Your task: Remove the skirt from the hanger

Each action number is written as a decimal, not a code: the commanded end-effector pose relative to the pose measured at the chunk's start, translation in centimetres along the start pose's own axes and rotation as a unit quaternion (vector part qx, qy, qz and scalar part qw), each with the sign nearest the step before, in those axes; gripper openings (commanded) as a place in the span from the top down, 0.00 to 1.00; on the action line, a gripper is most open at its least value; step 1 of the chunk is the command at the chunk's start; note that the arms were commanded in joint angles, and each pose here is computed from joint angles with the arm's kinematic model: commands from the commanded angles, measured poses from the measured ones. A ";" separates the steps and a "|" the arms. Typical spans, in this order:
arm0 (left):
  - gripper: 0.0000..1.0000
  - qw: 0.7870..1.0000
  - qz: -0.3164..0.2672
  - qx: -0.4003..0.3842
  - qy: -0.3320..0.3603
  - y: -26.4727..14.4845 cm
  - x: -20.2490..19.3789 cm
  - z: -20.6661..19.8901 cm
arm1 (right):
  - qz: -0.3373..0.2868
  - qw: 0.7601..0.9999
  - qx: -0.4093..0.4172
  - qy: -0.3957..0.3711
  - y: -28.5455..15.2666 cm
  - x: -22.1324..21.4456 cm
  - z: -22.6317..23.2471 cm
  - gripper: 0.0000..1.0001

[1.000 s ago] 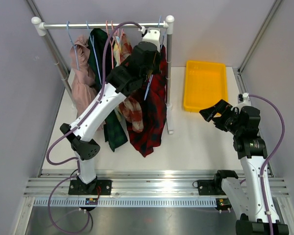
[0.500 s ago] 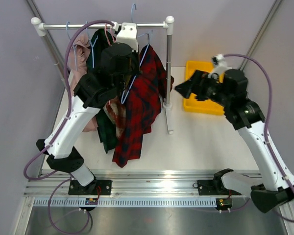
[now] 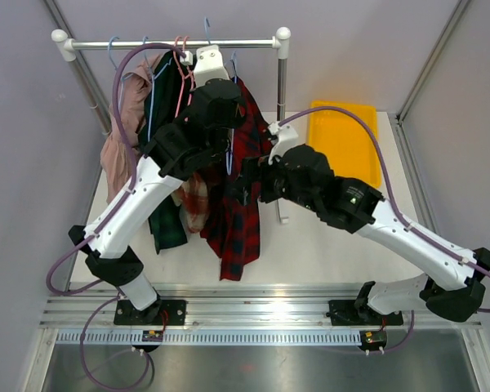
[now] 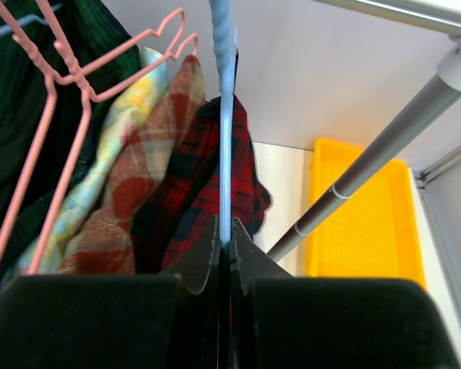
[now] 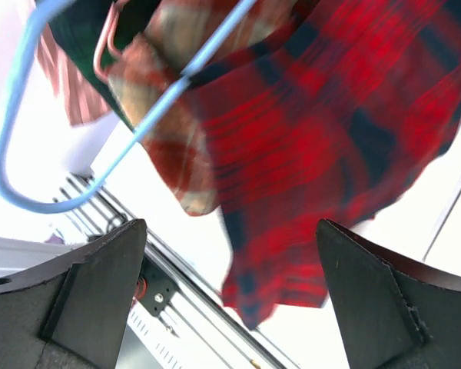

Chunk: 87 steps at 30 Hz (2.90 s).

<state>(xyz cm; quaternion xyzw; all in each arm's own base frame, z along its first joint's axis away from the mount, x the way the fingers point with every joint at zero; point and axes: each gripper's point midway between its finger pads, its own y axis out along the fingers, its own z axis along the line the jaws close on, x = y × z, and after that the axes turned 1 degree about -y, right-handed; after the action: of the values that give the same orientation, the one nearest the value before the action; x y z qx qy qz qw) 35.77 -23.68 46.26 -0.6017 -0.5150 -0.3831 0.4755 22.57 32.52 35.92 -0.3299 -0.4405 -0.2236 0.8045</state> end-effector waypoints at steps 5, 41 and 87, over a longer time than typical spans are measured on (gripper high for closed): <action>1.00 0.992 -0.054 -0.045 -0.109 -0.6 3.9 -3.0 | -0.032 0.998 -0.056 0.004 2.0 -0.6 -0.4 0.01; 1.00 0.987 -0.131 0.051 -0.081 2.6 1.3 -1.0 | -0.077 0.995 -0.015 -0.055 -10.1 -0.1 11.3 1.00; 1.00 0.881 0.393 -0.261 0.046 -26.2 -12.8 4.0 | -0.016 0.942 -0.333 -0.035 2.6 -1.1 -18.9 1.00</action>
<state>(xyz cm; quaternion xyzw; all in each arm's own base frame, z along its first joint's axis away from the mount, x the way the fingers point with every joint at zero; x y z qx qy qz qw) 10.38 -25.40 38.55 -0.8309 -0.1244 -0.3484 0.4156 33.00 22.03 25.03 -0.6016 -0.3815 -0.3192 0.6251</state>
